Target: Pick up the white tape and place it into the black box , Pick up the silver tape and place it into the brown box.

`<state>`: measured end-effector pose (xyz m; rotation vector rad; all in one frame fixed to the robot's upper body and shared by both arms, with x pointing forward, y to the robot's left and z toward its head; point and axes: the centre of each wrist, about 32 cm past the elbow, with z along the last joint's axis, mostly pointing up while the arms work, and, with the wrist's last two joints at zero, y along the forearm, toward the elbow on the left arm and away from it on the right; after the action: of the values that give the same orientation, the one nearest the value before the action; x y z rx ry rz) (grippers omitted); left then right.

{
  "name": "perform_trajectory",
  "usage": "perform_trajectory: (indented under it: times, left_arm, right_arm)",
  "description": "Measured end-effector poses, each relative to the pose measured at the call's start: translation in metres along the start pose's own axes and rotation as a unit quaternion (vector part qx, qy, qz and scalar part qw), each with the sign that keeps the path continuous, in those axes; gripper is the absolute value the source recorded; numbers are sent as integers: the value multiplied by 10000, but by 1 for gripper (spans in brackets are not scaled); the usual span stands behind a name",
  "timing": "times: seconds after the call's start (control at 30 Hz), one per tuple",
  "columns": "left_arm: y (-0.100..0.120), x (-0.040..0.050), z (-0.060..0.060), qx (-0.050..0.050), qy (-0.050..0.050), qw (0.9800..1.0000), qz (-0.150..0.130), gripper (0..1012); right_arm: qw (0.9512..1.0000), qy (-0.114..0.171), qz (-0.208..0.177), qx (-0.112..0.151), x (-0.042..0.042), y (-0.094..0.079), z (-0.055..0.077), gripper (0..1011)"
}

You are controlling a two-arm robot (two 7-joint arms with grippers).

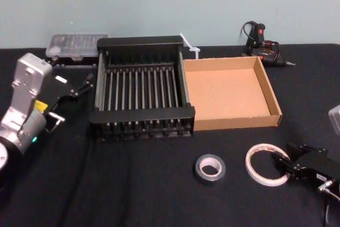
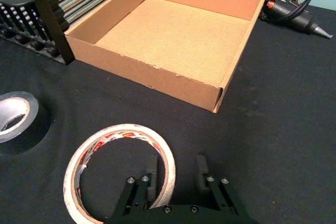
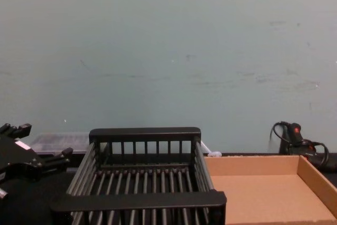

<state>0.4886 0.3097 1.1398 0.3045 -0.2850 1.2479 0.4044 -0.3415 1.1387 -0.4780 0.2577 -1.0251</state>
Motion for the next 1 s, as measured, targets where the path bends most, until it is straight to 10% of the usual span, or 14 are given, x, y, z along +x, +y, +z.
perform_trajectory:
  times: [0.37, 1.0]
  left_arm:
    - [0, 0, 0, 0, 0, 10000, 0, 1001]
    - [0, 0, 0, 0, 0, 10000, 0, 1001]
  right_arm:
    - [10000, 4, -2, -1, 0, 0, 0, 123]
    - [10000, 5, -1, -1, 0, 0, 0, 94]
